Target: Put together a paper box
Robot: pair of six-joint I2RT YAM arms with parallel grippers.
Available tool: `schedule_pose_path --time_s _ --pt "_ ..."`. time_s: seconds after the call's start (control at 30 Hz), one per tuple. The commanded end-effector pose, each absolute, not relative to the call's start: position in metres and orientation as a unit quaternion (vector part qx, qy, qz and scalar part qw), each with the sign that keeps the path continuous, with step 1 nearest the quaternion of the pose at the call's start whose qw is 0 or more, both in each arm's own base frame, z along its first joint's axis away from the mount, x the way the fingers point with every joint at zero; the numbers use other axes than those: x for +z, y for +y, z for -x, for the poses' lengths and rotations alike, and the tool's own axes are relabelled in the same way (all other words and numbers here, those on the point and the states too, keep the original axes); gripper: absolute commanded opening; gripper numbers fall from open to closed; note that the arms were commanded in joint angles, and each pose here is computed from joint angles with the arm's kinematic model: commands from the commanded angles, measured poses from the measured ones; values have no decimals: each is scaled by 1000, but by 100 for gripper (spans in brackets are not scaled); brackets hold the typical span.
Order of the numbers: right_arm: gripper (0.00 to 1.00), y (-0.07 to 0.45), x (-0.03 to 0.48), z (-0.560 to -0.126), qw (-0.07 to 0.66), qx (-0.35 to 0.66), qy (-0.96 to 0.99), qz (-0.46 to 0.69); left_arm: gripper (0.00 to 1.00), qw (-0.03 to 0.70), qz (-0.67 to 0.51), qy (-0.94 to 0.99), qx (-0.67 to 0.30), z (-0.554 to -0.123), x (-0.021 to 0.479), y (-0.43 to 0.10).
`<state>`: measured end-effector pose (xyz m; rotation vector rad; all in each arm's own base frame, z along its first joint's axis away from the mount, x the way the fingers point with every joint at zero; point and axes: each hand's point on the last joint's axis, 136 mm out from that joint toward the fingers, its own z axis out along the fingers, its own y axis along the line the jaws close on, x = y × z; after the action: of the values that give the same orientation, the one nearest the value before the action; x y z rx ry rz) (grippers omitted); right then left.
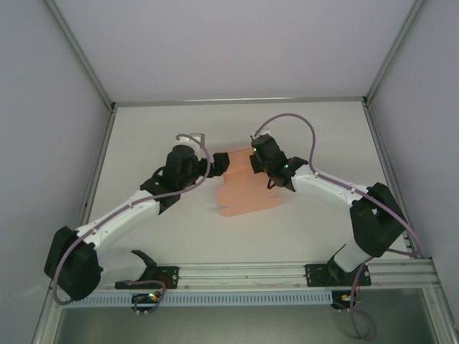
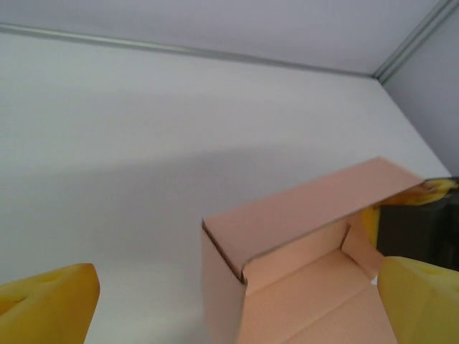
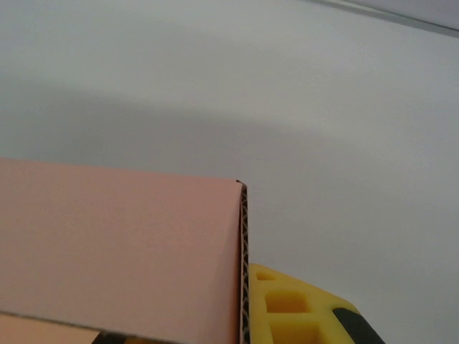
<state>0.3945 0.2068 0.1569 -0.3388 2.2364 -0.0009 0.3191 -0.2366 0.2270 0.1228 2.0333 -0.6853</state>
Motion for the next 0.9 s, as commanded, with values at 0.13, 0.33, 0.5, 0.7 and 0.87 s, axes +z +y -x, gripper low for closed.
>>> schedule_pose_path --time_s 0.13,0.33,0.5,0.7,0.87 --pt "1 237 117 -330 249 -3 781 572 100 480 12 839 -255 -312 226 -178" --pt "8 245 97 -335 159 -64 623 763 100 461 61 851 -243 -317 204 -148" --pt "12 273 66 -348 101 -121 496 854 100 442 85 865 -222 -321 187 -130" --pt "17 313 35 -348 99 -138 411 896 100 430 110 871 -211 -323 174 -114" --pt "58 322 59 -347 135 -123 456 871 100 430 120 870 -207 -321 173 -105"
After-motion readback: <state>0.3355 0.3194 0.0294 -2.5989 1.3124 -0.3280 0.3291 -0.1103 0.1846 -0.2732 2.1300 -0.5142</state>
